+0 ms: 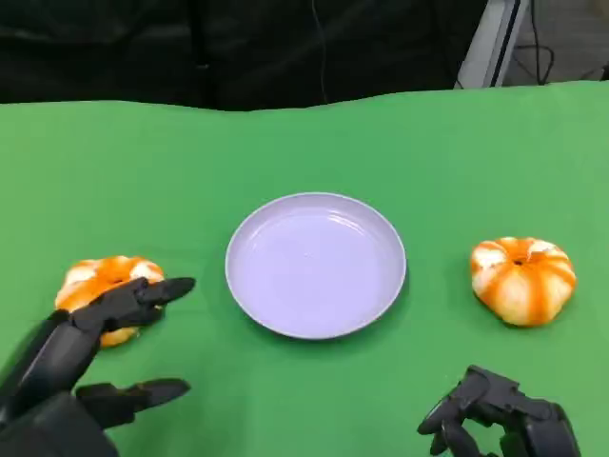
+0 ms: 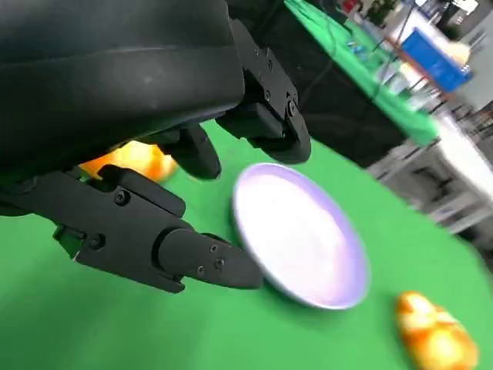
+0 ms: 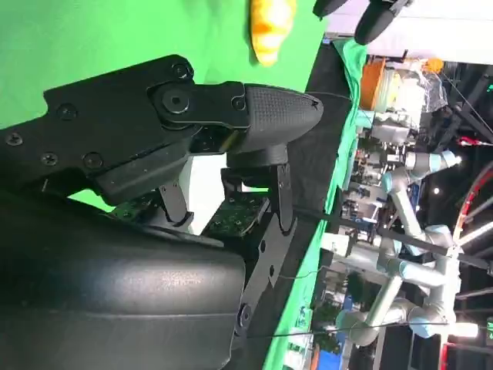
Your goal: Grasp the bread from the table and place it into the plate.
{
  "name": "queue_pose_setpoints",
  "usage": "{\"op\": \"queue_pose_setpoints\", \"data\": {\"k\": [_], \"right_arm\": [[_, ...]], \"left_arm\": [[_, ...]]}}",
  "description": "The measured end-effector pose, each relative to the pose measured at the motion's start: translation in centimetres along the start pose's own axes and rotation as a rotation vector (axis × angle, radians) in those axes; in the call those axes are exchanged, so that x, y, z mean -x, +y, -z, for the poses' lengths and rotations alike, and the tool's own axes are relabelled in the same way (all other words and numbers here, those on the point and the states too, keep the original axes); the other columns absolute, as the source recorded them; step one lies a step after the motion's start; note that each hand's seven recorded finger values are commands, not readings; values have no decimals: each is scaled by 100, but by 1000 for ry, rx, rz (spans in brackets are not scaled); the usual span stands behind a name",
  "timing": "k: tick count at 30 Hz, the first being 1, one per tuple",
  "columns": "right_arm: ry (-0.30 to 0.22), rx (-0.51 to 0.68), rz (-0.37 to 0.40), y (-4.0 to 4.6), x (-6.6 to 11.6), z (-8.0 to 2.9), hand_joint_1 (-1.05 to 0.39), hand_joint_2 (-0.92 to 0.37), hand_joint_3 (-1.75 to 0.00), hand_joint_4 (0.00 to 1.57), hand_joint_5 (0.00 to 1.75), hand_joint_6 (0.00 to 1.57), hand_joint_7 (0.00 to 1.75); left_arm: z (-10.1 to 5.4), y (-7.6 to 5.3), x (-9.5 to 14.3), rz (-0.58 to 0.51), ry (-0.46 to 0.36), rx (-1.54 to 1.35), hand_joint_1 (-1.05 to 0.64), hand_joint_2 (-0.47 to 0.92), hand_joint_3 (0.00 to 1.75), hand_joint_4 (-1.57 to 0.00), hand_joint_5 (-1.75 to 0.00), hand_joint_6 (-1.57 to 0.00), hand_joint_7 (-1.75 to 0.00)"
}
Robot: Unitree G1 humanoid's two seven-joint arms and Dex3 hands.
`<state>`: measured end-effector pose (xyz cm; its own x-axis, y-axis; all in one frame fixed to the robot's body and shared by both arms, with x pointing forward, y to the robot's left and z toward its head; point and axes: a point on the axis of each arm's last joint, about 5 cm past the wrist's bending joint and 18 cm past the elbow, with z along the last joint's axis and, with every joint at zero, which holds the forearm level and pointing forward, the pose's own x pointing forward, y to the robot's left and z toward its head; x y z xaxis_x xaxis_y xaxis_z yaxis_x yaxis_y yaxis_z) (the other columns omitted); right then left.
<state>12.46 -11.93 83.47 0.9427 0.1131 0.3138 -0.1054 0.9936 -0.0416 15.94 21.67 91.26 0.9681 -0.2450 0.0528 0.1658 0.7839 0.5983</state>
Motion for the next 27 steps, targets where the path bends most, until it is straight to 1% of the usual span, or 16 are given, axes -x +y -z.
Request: {"op": "queue_pose_setpoints", "data": {"k": [5,8,12,15,18,20,22,25,27], "right_arm": [[0,0,0,1,0,0,-69,-92,-48,80,159,86,126],[1,-1,0,1,1,0,-69,-92,-49,80,158,85,126],[0,0,0,0,1,0,-68,-92,-49,79,158,85,126],[1,1,0,0,4,0,-69,-92,-49,79,159,85,127],[0,1,-1,5,0,-1,-69,-92,-49,79,159,85,127],[0,1,-1,4,1,0,-69,-92,-48,80,159,85,127],[4,-1,1,5,6,0,-69,-92,-47,80,159,86,126],[5,-7,0,14,-1,-5,-68,-92,-47,80,159,86,126],[7,-6,1,12,0,-4,-68,-92,-47,80,159,86,126]], "left_arm": [[-40,97,-93,-13,15,-241,-57,92,3,-20,-38,-35,-1],[-52,112,-150,-10,10,-359,-58,92,2,-18,-35,-35,0],[-42,123,-267,11,35,-491,-57,92,1,-17,-31,-34,0],[-12,126,-352,16,67,-555,-55,92,2,-15,-29,-31,0],[29,121,-489,36,114,-622,-55,92,3,-14,-28,-31,0],[39,129,-524,40,129,-641,-53,92,3,-14,-27,-32,0],[59,103,-627,62,147,-662,-51,91,2,-14,-26,-32,0],[130,87,-793,100,222,-692,-50,92,1,-15,-25,-31,0],[165,72,-867,125,248,-703,-50,92,1,-16,-24,-30,0]]}}
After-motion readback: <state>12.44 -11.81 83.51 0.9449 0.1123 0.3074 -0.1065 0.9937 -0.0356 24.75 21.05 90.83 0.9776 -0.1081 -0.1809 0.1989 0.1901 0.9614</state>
